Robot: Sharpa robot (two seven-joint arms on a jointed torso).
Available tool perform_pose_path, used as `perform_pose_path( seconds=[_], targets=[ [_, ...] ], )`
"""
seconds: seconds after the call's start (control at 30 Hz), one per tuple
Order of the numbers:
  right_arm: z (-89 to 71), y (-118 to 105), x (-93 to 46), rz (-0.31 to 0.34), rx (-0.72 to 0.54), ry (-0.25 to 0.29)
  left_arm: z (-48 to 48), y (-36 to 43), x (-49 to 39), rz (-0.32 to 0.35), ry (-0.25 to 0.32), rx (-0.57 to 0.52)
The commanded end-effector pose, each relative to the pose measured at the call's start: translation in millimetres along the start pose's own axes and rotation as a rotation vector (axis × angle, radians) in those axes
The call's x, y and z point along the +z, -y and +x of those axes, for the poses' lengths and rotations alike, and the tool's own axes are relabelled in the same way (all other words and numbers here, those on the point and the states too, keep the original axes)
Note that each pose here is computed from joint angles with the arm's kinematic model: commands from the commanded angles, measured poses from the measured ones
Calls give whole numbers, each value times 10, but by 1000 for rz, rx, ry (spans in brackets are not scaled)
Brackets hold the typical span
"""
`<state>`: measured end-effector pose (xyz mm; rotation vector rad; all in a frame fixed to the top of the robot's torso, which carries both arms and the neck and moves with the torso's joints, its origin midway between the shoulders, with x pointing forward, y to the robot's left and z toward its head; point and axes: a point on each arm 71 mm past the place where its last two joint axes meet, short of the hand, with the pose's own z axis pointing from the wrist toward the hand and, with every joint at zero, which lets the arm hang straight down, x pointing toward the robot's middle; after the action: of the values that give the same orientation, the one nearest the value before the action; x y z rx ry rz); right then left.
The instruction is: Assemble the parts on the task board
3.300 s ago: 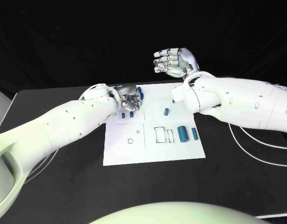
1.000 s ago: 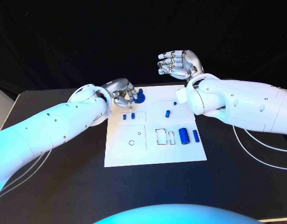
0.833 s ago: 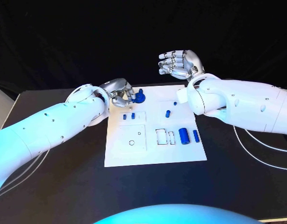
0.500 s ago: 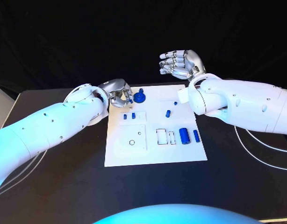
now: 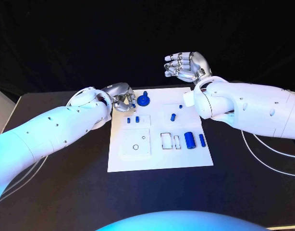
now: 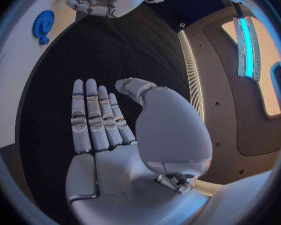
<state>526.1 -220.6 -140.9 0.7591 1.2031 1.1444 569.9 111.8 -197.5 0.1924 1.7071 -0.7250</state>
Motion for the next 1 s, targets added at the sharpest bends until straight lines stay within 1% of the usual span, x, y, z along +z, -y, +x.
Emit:
perform_pose_path(
  seconds=[0.03,0.27,0.53,1.0],
  targets=[
    [18,-15,0,-16,5,-14,31,10,10,0,-23,14],
    [22,-16,1,-16,6,-15,79,25,14,-3,-44,14],
    [11,-13,0,-16,5,-13,101,29,-10,-6,-67,10],
    [8,-11,-1,-16,4,-12,114,30,-47,-7,-73,5]
  ],
)
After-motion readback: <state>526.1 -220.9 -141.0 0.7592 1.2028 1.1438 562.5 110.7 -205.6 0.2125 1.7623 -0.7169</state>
